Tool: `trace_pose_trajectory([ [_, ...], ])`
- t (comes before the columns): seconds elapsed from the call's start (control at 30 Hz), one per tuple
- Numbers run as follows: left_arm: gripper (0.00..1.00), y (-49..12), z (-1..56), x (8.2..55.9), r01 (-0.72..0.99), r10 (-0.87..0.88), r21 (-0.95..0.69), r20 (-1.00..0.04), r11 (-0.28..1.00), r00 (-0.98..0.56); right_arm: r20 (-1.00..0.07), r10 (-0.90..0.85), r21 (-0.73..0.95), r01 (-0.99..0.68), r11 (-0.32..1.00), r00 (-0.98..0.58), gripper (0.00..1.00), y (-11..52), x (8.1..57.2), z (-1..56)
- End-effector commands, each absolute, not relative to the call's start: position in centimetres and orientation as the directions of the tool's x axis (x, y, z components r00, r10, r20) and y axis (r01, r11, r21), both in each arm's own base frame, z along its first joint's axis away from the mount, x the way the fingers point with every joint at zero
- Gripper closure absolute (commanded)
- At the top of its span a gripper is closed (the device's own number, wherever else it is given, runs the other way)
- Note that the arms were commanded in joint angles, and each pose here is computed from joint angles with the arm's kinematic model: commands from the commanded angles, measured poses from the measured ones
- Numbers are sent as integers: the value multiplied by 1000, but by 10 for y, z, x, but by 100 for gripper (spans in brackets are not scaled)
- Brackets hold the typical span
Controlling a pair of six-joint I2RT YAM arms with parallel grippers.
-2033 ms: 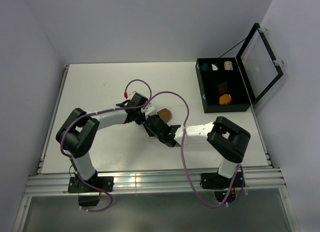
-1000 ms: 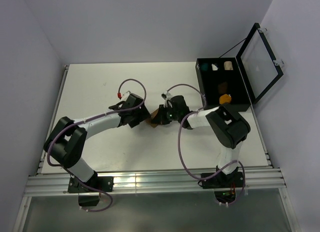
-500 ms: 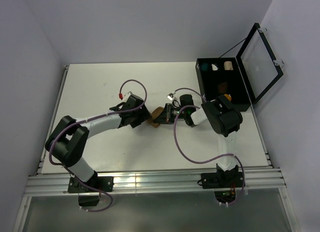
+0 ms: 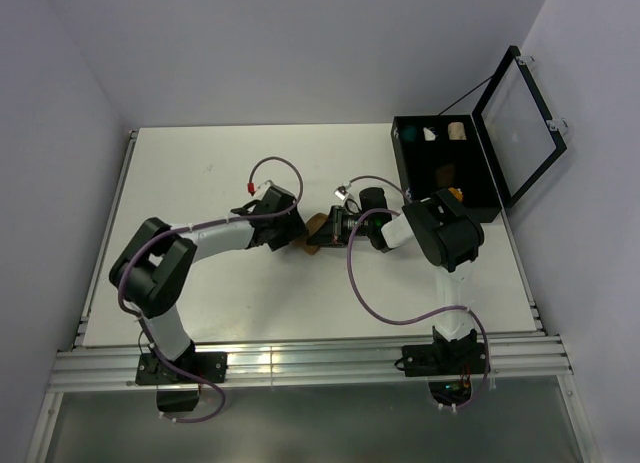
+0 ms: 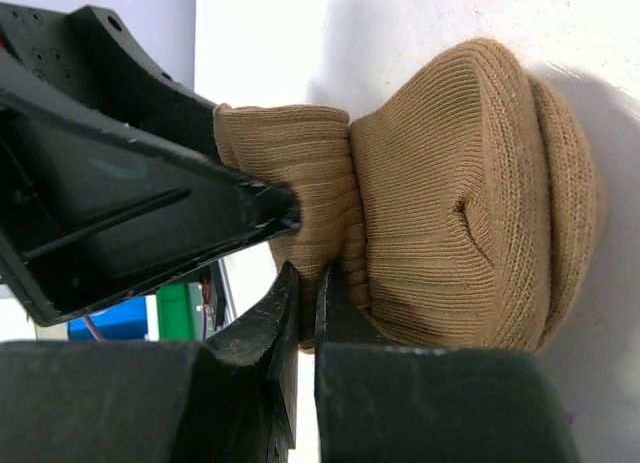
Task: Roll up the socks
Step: Roll the sock at the center of the board.
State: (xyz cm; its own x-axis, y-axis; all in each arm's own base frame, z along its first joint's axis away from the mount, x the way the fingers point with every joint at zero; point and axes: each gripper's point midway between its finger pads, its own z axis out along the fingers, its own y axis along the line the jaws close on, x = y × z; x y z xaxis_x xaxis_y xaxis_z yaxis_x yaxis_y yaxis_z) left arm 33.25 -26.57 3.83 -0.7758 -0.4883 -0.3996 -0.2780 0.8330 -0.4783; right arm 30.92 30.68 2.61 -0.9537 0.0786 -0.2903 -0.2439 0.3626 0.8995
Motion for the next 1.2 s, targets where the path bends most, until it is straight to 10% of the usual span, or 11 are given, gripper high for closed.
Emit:
trace_pose_trajectory([
  [0.0, 35, -270, 36, 347, -259, -470, -458, -441, 851, -765, -94, 65, 859, -48, 509, -993, 100, 287, 274, -36],
  [0.27, 60, -268, 9, 335, -279, -426, -383, -382, 881, -820, -131, 67, 843, -76, 533, -989, 100, 284, 277, -35],
  [0.5, 78, -259, -2, 321, -259, -353, -289, -348, 922, -868, -336, 84, 755, -215, 620, -938, 65, 272, 290, -10],
  [0.83, 77, -248, -3, 305, -216, -283, -222, -336, 951, -898, -774, -18, 279, -366, 888, -633, 46, 252, 310, 61],
  [1.17, 77, -257, 6, 302, -192, -271, -251, -332, 949, -904, -873, -204, 48, -494, 868, -444, 45, 297, 303, 90],
])
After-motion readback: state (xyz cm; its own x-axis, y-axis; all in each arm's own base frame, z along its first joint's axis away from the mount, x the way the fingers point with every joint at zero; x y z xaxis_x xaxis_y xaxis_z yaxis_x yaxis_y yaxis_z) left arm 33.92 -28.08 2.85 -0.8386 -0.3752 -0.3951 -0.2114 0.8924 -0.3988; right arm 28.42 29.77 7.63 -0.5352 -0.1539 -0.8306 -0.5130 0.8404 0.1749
